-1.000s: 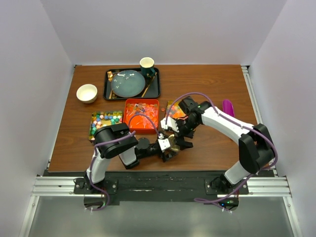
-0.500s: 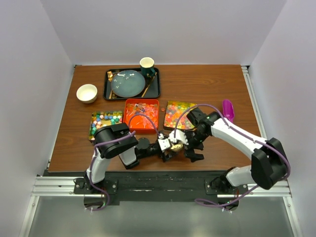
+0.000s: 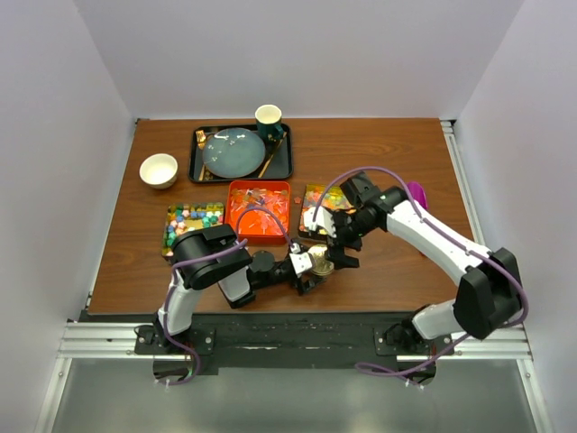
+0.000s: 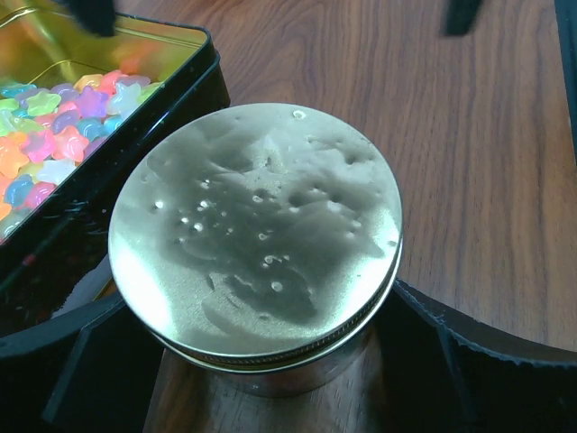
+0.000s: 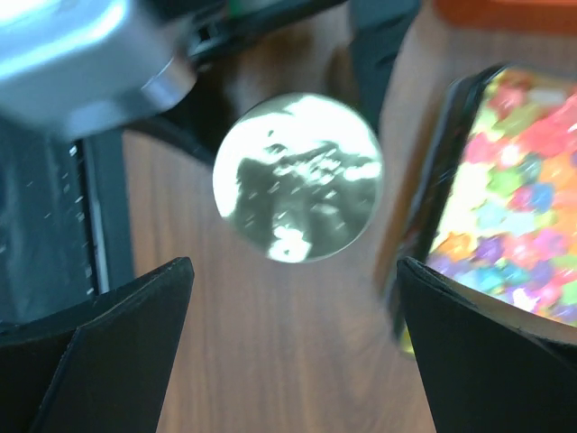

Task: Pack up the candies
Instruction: Screw the bottle lid onto the packing bottle.

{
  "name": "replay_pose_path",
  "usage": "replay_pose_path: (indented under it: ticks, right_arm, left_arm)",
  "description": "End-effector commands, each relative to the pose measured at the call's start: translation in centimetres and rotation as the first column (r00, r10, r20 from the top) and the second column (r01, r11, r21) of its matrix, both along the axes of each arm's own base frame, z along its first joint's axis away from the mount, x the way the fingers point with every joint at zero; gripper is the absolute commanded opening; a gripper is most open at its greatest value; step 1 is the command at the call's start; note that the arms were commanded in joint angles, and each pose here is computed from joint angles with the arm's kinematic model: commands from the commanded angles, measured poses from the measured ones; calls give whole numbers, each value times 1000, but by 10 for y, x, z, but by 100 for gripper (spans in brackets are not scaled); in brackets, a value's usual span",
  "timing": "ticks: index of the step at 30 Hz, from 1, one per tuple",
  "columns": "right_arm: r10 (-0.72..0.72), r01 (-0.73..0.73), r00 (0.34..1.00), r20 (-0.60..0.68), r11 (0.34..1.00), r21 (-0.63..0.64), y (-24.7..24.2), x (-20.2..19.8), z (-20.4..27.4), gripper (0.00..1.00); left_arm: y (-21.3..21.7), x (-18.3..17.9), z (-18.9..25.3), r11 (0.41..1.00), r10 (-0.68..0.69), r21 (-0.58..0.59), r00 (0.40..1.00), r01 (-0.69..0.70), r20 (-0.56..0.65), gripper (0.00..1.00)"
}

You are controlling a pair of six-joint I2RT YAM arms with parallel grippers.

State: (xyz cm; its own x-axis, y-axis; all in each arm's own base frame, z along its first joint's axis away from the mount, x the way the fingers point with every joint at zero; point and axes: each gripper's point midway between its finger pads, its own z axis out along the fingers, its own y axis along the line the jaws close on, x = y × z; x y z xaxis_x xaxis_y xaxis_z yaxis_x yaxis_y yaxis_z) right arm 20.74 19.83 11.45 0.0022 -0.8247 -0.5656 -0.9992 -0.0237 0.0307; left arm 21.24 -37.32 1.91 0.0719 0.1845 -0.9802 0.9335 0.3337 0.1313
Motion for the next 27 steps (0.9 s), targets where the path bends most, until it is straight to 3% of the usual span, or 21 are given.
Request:
replay_pose_path:
  ticks: [1, 10, 27]
  right_arm:
    - [82, -84, 996, 39, 995, 56, 21, 14, 4, 99]
    - [178, -175, 982, -63, 984, 41, 27, 3, -11, 99]
    - [184, -195, 972, -147, 979, -61, -13, -43, -30, 99]
  left_arm:
    - [19, -5, -50, 985, 6, 175, 999, 0, -34, 0]
    - [19, -5, -51, 983, 4, 184, 999, 4, -38, 0]
    - [23, 4, -55, 980, 62, 193, 997, -53, -42, 0]
